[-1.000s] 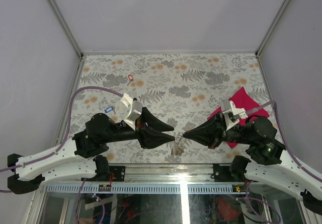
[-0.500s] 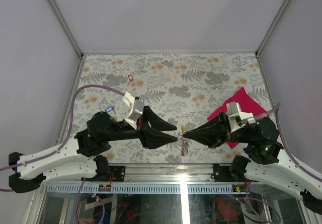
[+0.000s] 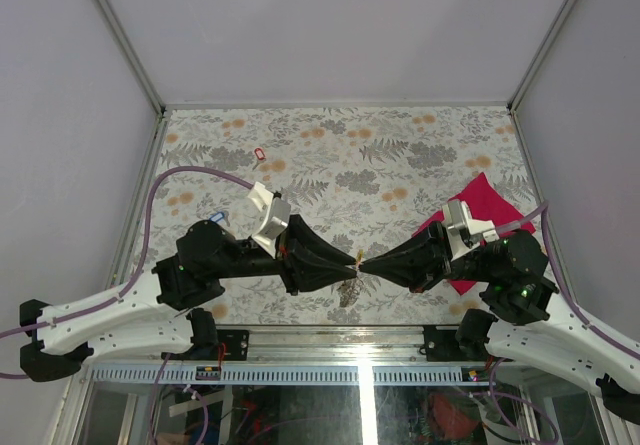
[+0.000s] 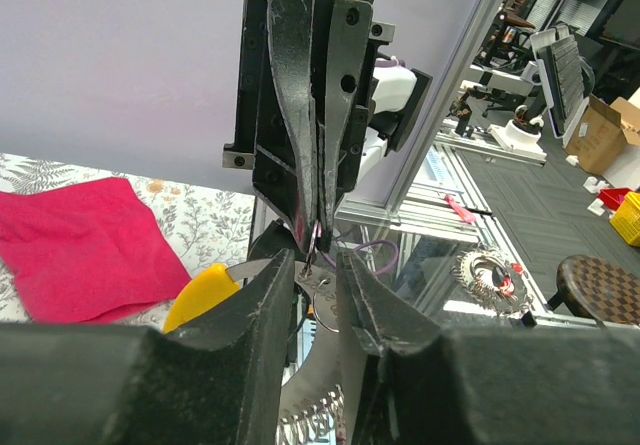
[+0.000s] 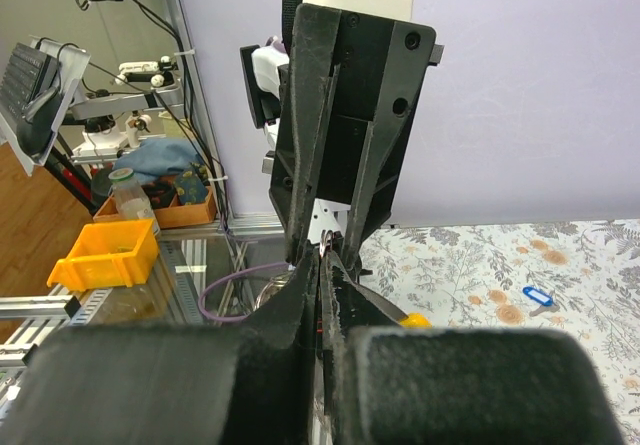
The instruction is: Put the keys on the keyring
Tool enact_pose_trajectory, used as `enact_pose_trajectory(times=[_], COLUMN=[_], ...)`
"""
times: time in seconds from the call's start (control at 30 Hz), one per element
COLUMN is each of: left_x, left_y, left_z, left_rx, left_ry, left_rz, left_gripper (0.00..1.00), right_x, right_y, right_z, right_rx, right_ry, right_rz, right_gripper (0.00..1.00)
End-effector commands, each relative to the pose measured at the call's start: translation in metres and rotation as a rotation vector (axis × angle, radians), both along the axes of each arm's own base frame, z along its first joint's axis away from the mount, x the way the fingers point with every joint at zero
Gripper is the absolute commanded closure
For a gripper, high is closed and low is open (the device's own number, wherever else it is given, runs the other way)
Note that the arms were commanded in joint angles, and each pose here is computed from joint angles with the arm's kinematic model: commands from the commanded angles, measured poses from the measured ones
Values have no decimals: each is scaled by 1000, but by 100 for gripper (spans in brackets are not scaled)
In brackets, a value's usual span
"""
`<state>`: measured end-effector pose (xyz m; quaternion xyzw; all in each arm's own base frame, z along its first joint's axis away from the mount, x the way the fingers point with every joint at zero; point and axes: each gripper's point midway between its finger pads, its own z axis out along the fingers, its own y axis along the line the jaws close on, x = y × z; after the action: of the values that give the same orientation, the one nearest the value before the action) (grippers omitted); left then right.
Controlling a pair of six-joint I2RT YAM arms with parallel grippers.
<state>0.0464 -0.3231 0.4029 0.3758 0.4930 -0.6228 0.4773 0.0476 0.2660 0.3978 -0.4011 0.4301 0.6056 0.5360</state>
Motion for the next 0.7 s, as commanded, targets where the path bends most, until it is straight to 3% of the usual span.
enact_pose_trajectory(times=[0.0, 0.27, 0.4, 0.53, 0.67], left_x=[-7, -8, -8, -8, -3], left_y=[5, 3, 2, 3, 5], left_z=[30, 31, 31, 32, 27], left_rx=[-92, -90, -85, -70, -7], left_ry=[-42, -44, -45, -44, -37], left_rz=[-22, -31, -34, -29, 2], left_gripper=[78, 88, 100, 100, 100], right_x=[-6, -4, -2, -1, 4], right_y=[-9, -6, -7, -7, -11], right_z=[31, 26, 25, 20, 11], right_rx=[99, 83, 81, 52, -2], right_ry=[-62, -52, -49, -44, -38], right_rz=[7, 1, -8, -20, -61], right_gripper=[100, 100, 100, 99, 88])
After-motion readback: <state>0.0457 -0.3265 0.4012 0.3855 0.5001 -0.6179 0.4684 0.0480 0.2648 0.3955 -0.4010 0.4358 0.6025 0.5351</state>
